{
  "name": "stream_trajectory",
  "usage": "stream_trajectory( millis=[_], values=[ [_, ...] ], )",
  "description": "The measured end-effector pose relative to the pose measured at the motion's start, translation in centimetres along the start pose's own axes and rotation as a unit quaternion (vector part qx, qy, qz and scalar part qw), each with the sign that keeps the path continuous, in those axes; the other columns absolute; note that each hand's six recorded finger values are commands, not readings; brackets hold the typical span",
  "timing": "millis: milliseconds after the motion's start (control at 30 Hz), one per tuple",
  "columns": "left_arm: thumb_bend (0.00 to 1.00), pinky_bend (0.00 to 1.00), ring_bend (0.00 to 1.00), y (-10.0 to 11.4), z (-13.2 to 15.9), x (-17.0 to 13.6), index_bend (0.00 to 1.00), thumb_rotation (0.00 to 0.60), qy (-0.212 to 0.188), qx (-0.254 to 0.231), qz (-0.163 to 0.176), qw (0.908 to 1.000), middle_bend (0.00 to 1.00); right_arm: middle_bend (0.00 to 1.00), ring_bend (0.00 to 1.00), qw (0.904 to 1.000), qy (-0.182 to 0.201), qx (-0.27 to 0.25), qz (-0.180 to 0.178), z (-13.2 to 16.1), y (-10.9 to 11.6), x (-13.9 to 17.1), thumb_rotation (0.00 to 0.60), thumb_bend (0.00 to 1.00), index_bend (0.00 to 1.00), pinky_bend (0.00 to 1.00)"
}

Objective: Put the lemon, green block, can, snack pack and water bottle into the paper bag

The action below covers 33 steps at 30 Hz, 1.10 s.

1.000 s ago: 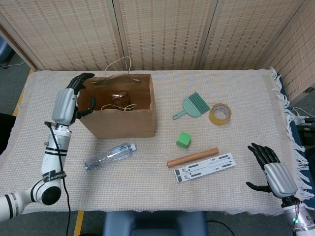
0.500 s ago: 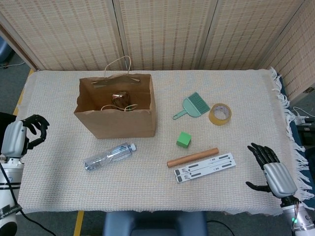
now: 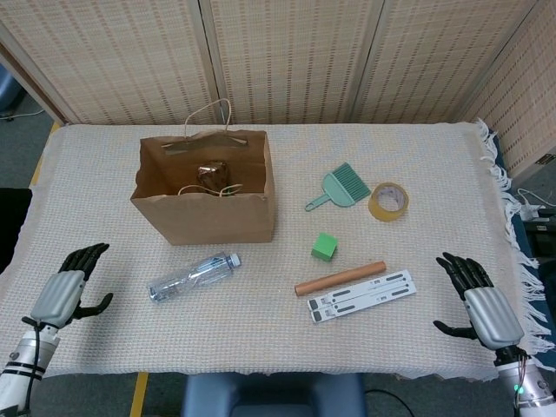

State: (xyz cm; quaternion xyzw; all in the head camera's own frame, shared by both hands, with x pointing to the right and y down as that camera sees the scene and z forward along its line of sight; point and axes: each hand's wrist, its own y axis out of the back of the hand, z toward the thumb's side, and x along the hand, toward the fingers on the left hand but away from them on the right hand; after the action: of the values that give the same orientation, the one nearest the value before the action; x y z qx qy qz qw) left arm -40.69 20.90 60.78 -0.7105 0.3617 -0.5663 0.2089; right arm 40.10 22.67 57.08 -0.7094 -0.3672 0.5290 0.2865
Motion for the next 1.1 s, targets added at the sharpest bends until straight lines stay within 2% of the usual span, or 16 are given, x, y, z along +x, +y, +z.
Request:
stream_trajectory(
  millis=[67, 167, 367, 633, 1100],
  values=[
    [0.35, 0.00, 0.00, -1.8, 0.6, 0.1, 0.00, 0.600, 0.006, 0.002, -0.022, 0.9997, 0.00, 0.00, 0.00, 1.0000, 0.001, -0.001, 0.000, 0.0, 0.0, 0.0, 0.600, 0.01, 0.00, 0.00],
    [0.35, 0.00, 0.00, -4.0, 1.7, 0.5, 0.00, 0.600, 0.018, -0.005, -0.036, 0.9992, 0.00, 0.00, 0.00, 1.0000, 0.002, -0.002, 0.001, 0.0, 0.1, 0.1, 0.600, 0.02, 0.00, 0.00],
    [0.35, 0.00, 0.00, -6.8, 3.6, 1.4, 0.00, 0.600, 0.042, -0.034, -0.042, 0.9977, 0.00, 0.00, 0.00, 1.0000, 0.004, -0.004, 0.002, 0.0, 0.1, 0.1, 0.600, 0.02, 0.00, 0.00],
    [0.35, 0.00, 0.00, -7.8, 4.9, 3.3, 0.00, 0.600, 0.048, -0.025, -0.020, 0.9983, 0.00, 0.00, 0.00, 1.0000, 0.004, -0.005, 0.004, 0.0, 0.1, 0.1, 0.600, 0.02, 0.00, 0.00],
    [0.35, 0.00, 0.00, -10.2, 7.6, 2.4, 0.00, 0.600, 0.041, -0.050, -0.047, 0.9968, 0.00, 0.00, 0.00, 1.0000, 0.003, -0.006, 0.004, 0.0, 0.1, 0.1, 0.600, 0.02, 0.00, 0.00]
  ],
)
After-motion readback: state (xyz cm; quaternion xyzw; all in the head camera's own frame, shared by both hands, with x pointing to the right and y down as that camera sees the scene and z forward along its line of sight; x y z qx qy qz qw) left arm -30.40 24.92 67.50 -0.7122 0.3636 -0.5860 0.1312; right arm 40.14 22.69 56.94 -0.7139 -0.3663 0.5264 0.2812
